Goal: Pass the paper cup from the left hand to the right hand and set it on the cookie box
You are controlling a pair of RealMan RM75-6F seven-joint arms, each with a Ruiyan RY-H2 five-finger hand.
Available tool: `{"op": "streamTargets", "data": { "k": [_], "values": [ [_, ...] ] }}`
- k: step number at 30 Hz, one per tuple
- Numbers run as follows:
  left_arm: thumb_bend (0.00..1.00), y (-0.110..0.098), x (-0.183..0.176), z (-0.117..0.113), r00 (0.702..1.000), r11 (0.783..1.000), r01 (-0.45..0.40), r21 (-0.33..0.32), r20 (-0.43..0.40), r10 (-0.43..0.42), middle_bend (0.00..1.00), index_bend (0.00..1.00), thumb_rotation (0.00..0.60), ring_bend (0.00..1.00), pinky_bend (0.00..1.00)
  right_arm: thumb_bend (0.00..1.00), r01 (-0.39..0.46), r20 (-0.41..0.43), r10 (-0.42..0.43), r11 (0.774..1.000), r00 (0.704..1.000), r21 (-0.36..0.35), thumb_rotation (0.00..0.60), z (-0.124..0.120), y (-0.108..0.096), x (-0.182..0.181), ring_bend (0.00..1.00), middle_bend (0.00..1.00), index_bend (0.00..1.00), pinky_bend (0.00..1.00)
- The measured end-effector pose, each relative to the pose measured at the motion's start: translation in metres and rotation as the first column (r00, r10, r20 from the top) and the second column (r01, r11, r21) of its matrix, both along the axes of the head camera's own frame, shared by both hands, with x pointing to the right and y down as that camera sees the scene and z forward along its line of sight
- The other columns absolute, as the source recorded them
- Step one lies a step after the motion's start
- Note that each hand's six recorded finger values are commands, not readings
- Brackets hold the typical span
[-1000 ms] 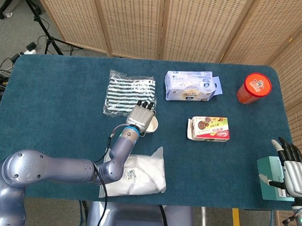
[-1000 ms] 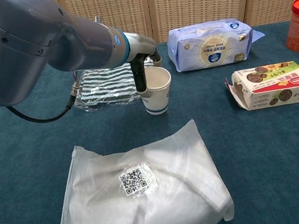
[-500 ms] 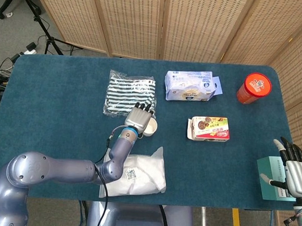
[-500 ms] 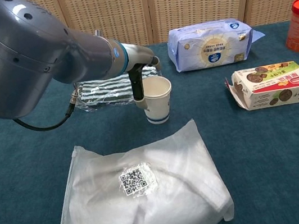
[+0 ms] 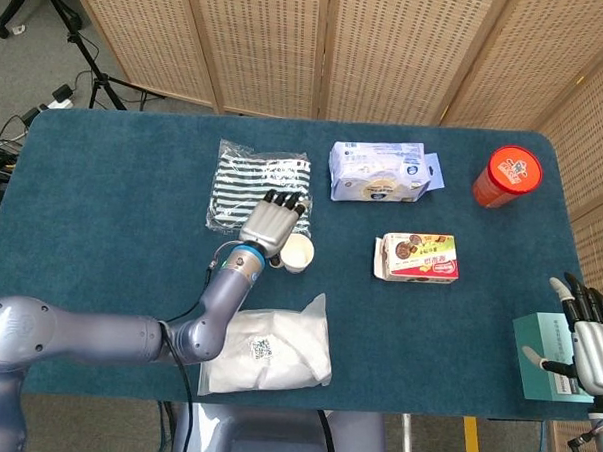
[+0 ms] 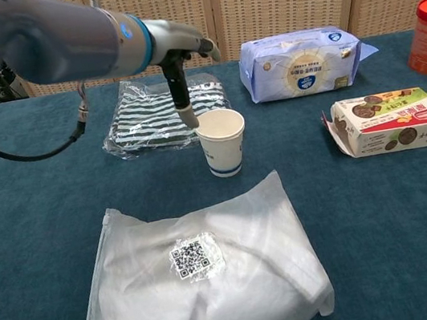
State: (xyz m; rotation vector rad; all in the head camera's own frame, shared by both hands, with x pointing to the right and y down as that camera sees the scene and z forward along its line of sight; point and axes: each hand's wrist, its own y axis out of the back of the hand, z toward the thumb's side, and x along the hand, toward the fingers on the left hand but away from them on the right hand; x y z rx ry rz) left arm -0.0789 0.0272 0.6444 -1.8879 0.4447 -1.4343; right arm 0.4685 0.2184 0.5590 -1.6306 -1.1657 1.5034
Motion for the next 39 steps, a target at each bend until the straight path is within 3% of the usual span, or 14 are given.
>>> {"op": "streamTargets", "data": {
  "k": [8, 12, 16, 21, 25, 32, 39],
  "values": [
    [0.12, -0.001, -0.083, -0.053, 0.998, 0.987, 0.057, 0.148, -0.042, -0.051, 0.0, 0.0, 0.6, 0.0, 0.0, 0.1, 0.018, -0.019, -0.018, 1.0, 1.0, -0.003, 0.6, 0.001, 0.002, -0.006, 0.0, 0.0, 0.0, 0.0],
    [0.12, 0.015, -0.137, -0.064, 0.994, 0.972, 0.102, 0.212, -0.052, -0.093, 0.0, 0.0, 0.6, 0.0, 0.0, 0.1, 0.026, -0.034, -0.026, 1.0, 0.999, -0.003, 0.6, 0.002, 0.002, -0.009, 0.0, 0.0, 0.0, 0.0],
    [0.13, 0.053, -0.201, -0.062, 0.987, 0.956, 0.16, 0.246, -0.053, -0.152, 0.0, 0.0, 0.6, 0.0, 0.0, 0.1, 0.036, -0.053, -0.036, 0.999, 0.998, 0.0, 0.6, 0.003, 0.003, -0.013, 0.0, 0.0, 0.0, 0.0],
    [0.13, 0.111, -0.272, -0.051, 0.961, 0.933, 0.275, 0.233, -0.066, -0.267, 0.0, 0.0, 0.6, 0.0, 0.0, 0.1, 0.041, -0.073, -0.039, 0.999, 0.997, 0.018, 0.6, 0.002, 0.002, -0.017, 0.0, 0.0, 0.0, 0.0],
    [0.13, 0.153, -0.323, -0.033, 0.936, 0.908, 0.345, 0.237, -0.01, -0.353, 0.0, 0.0, 0.6, 0.0, 0.0, 0.1, 0.039, -0.081, -0.036, 0.999, 0.996, 0.035, 0.6, 0.001, 0.001, -0.02, 0.0, 0.0, 0.0, 0.0],
    [0.13, 0.195, -0.35, -0.02, 0.914, 0.886, 0.393, 0.246, -0.004, -0.405, 0.0, 0.0, 0.6, 0.0, 0.0, 0.1, 0.07, -0.118, -0.067, 0.997, 0.991, 0.021, 0.6, 0.005, -0.003, -0.027, 0.0, 0.0, 0.0, 0.0],
    [0.13, 0.199, -0.358, -0.017, 0.907, 0.874, 0.407, 0.266, -0.002, -0.422, 0.0, 0.0, 0.6, 0.0, 0.0, 0.1, 0.197, -0.174, -0.19, 0.98, 0.966, 0.028, 0.6, -0.003, -0.032, -0.068, 0.0, 0.0, 0.0, 0.0]
  ]
}}
